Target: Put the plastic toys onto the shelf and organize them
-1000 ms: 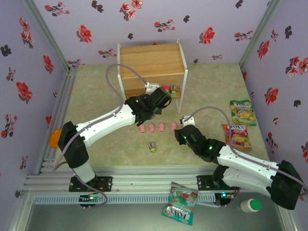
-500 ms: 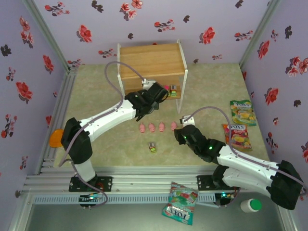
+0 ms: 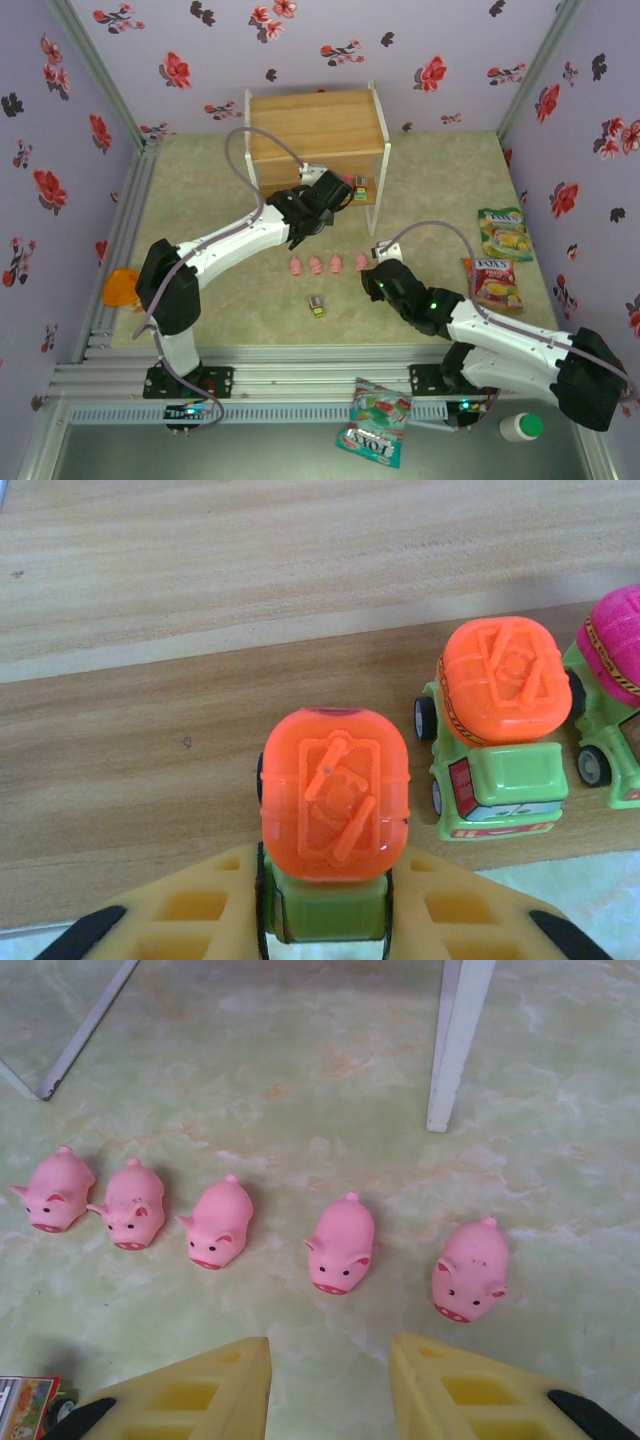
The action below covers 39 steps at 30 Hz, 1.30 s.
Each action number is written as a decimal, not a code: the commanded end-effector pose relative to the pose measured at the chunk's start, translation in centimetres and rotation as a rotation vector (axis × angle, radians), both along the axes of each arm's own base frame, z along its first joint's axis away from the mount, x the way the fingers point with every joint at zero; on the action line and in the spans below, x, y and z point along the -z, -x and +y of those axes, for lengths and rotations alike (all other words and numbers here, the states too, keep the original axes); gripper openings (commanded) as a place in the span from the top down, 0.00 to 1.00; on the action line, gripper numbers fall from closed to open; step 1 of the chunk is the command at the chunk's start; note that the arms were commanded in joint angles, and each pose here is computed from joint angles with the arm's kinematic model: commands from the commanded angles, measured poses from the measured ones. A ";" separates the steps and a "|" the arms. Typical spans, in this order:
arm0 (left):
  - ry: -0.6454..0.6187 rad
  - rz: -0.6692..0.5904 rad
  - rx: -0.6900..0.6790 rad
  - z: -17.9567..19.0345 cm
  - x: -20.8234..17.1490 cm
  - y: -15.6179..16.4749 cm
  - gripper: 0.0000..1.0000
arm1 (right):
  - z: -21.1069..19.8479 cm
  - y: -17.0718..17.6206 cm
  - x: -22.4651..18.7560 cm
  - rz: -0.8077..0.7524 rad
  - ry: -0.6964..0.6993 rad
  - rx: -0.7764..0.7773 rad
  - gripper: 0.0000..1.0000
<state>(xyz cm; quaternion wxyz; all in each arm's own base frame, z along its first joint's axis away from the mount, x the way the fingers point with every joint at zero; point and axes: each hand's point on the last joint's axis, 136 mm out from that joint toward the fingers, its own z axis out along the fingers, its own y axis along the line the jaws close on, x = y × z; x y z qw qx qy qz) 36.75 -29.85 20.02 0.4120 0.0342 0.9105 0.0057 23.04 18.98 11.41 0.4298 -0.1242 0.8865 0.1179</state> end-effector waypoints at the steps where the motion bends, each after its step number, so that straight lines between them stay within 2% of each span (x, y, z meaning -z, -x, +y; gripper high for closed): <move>1: 0.016 -0.066 -0.034 0.2 -1.6 -2.0 0.78 | 0.2 -0.3 0.0 -0.006 -0.008 0.001 0.63; 28: 0.062 -0.116 -0.094 0.9 1.8 -1.8 0.78 | 0.3 -0.3 0.2 0.001 0.003 -0.006 0.64; 39: 0.033 -0.132 -0.083 0.5 0.8 -0.8 0.67 | 0.3 -0.4 0.2 -0.002 0.005 -0.003 0.64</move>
